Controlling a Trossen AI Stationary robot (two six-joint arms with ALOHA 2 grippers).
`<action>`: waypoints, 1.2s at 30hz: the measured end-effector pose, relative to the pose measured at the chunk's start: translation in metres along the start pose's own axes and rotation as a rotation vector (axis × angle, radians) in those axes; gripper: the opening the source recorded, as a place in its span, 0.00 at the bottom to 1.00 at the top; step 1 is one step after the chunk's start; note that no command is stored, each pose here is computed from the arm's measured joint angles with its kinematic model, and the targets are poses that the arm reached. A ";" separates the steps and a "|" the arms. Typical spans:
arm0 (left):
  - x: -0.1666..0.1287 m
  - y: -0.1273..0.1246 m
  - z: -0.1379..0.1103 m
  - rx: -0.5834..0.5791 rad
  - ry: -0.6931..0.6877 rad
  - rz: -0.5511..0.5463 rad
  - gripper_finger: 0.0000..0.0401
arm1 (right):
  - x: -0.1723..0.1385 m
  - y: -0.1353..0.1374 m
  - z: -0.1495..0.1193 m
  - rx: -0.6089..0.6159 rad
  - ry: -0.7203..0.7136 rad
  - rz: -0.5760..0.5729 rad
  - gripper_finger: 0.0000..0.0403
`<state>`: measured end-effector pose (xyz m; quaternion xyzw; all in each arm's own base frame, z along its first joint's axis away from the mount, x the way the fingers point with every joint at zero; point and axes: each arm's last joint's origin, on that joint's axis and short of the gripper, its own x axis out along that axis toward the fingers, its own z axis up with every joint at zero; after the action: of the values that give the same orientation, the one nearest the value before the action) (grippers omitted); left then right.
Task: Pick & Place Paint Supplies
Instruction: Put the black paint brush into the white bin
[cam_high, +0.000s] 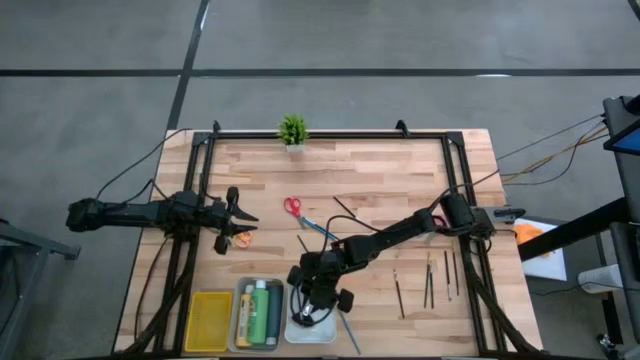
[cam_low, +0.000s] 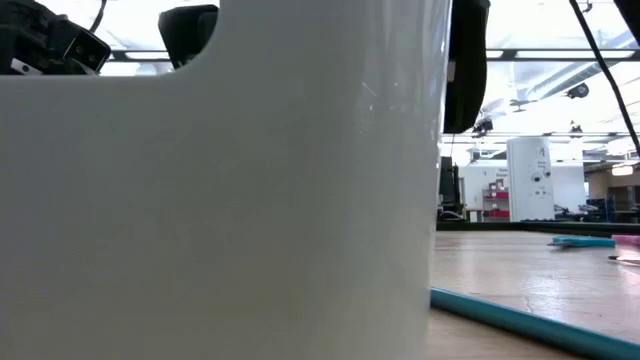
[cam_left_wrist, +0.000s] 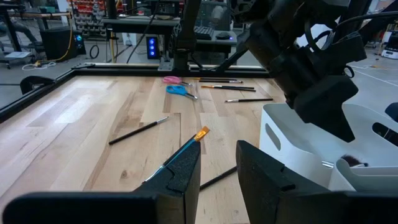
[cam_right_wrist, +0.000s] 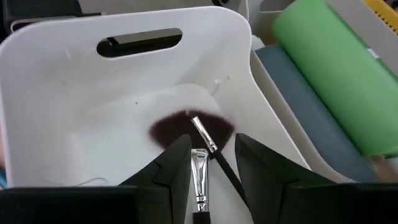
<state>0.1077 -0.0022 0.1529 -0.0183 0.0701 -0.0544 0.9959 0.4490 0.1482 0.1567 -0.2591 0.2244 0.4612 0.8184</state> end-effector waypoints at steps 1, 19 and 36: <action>0.000 0.000 0.000 0.000 0.000 0.000 0.26 | -0.001 0.000 0.001 0.014 -0.002 -0.001 0.31; 0.000 0.000 0.000 0.000 0.000 0.000 0.26 | -0.103 -0.022 0.049 0.448 -0.077 -0.111 0.31; 0.000 0.000 0.000 0.000 0.000 0.000 0.26 | -0.168 -0.045 -0.023 1.088 0.312 -0.516 0.31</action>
<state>0.1077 -0.0022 0.1529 -0.0184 0.0701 -0.0544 0.9959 0.4058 0.0062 0.2507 0.0848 0.4744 0.0248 0.8758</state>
